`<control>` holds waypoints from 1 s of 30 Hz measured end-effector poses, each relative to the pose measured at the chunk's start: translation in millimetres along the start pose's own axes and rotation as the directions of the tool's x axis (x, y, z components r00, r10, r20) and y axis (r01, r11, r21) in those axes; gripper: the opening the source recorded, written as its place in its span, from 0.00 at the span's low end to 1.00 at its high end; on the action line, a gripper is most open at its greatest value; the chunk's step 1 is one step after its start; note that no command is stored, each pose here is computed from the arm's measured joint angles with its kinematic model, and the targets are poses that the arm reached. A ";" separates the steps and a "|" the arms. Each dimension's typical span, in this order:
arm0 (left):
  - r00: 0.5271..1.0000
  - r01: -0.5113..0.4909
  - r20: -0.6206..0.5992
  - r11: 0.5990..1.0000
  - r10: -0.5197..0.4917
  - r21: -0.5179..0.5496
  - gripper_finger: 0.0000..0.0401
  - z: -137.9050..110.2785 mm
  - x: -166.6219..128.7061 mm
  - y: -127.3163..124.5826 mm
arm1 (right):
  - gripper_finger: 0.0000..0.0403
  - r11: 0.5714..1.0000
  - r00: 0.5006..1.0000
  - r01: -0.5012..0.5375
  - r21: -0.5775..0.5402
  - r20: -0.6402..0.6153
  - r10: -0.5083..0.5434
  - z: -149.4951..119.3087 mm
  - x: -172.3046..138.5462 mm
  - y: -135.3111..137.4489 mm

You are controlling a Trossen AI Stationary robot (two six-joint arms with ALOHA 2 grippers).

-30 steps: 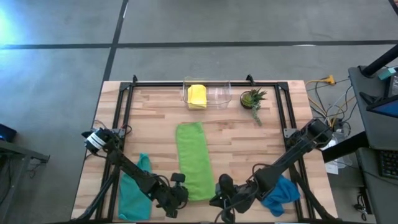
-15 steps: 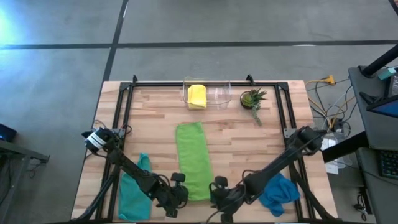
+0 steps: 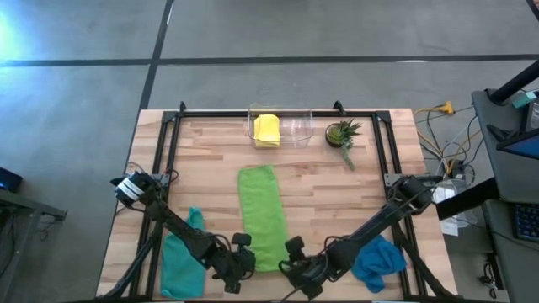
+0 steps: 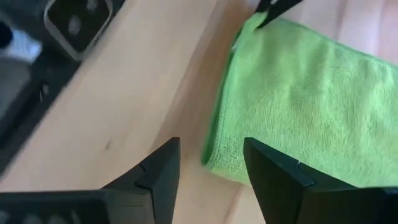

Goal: Fold microfiber towels
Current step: Fold the green microfiber towel

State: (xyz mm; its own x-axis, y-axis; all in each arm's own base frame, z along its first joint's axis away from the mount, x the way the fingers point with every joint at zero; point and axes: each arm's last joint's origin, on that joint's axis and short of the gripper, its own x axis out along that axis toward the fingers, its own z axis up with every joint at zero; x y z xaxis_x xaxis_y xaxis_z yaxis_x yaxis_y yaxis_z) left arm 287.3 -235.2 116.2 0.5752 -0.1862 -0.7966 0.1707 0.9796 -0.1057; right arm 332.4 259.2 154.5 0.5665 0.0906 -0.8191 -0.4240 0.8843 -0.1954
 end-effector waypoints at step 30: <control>1.000 -0.026 -0.004 0.997 0.027 0.069 0.00 5.5 -20.9 5.4 | 0.03 0.988 0.993 0.016 -0.157 -0.111 -0.034 -2.5 21.9 -11.3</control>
State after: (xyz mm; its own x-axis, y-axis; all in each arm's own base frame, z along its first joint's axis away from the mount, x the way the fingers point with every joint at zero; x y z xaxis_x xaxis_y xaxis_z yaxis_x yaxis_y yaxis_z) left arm 280.6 -226.4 135.6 0.5761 -0.1596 -0.8016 0.2105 0.9766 -0.0431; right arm 347.9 250.0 137.4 0.4985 0.0095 -0.8668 -0.5204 0.8030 -0.2904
